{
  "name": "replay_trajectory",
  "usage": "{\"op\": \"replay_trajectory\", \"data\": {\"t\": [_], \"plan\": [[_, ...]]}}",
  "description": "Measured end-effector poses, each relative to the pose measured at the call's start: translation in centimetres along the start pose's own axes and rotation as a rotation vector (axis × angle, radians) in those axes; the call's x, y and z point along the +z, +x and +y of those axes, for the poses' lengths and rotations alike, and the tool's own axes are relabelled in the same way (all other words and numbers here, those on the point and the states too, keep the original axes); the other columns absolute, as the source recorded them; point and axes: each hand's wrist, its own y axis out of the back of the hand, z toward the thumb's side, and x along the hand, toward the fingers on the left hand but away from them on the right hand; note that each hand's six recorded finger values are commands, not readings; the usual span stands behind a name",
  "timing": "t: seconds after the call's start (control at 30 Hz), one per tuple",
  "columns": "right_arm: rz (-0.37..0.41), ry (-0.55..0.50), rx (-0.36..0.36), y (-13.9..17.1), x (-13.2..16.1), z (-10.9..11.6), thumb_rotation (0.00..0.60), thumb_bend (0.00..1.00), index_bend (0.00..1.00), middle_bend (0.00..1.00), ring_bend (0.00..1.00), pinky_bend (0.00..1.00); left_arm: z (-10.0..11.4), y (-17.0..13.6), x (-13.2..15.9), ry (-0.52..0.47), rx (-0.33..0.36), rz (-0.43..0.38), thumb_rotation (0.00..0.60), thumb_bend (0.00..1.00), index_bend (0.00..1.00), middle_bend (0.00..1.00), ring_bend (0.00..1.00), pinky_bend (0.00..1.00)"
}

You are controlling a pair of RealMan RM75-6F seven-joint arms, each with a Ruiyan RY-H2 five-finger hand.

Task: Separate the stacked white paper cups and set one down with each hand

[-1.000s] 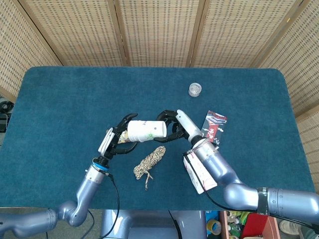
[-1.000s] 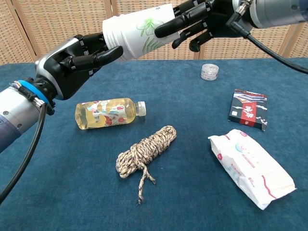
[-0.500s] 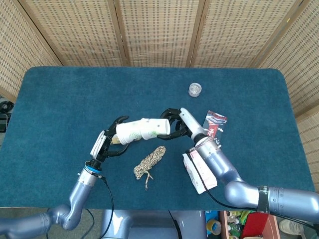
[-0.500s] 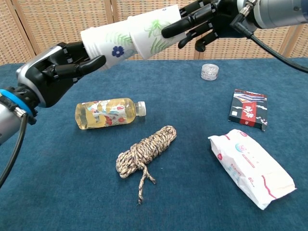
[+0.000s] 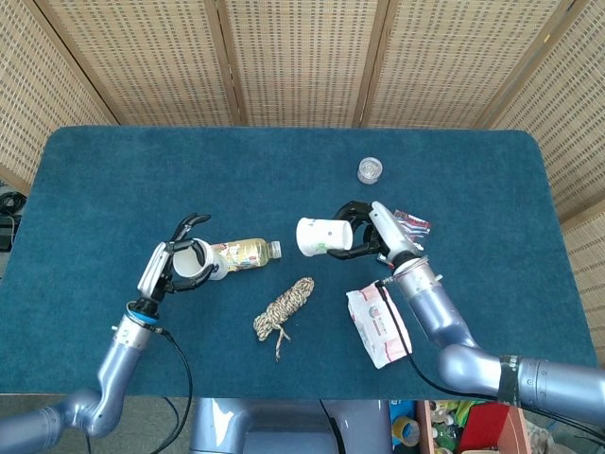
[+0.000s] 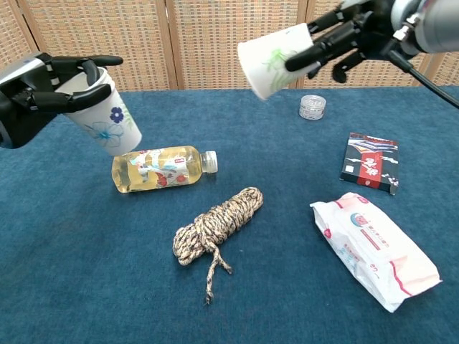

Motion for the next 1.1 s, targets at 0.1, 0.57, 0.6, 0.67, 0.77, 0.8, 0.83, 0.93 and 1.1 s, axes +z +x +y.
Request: {"op": "replay_trajectory", "data": {"t": [0.1,0.57,0.6,0.67,0.77,0.8,0.83,0.93,1.1], "plan": [[-0.019,0.060,-0.047,0.2,-1.5,1.1,0.600,0.27,0.73,0.64,0.53,0.77,1.2,0.1,0.1,0.080,0.016,0.017,0.600,0.52,0.67,0.17,0.00,0.00],[-0.140,0.560,-0.281,1.9,-10.1,6.5,0.600,0.27,0.73,0.63,0.53,0.77,6.0,-1.3,-0.9,0.653,-0.045,0.198,0.600,0.52,0.67,0.17,0.00,0.00],[-0.146,0.580,-0.287,2.0,-10.6,6.7,0.600,0.27,0.73,0.62,0.53,0.77,6.2,-1.6,-1.0,0.676,-0.045,0.207,0.600,0.52,0.67,0.16,0.00,0.00],[-0.153,0.615,-0.303,2.2,-11.5,6.9,0.600,0.27,0.73,0.61,0.53,0.77,6.7,-2.2,-1.2,0.723,-0.038,0.221,0.600,0.52,0.66,0.14,0.00,0.00],[-0.163,0.656,-0.319,2.5,-12.7,7.1,0.600,0.27,0.70,0.53,0.46,0.72,7.2,-2.8,-1.6,0.778,-0.028,0.232,0.600,0.52,0.50,0.04,0.00,0.00],[-0.168,0.666,-0.319,2.6,-13.1,7.1,0.600,0.27,0.67,0.48,0.41,0.69,7.3,-2.9,-1.7,0.794,-0.027,0.235,0.600,0.52,0.42,0.01,0.00,0.00],[-0.175,0.675,-0.315,2.8,-13.7,7.0,0.600,0.27,0.63,0.41,0.34,0.65,7.4,-3.0,-1.9,0.809,-0.026,0.239,0.600,0.51,0.37,0.00,0.00,0.00],[-0.183,0.680,-0.303,3.0,-14.6,6.8,0.600,0.27,0.54,0.27,0.20,0.54,7.6,-3.4,-2.7,0.842,-0.026,0.254,0.600,0.49,0.24,0.00,0.00,0.00],[-0.182,0.680,-0.294,3.6,-16.1,6.5,0.600,0.22,0.37,0.06,0.01,0.34,7.4,-4.1,-3.7,0.894,-0.043,0.277,0.600,0.34,0.07,0.00,0.00,0.00]]}}
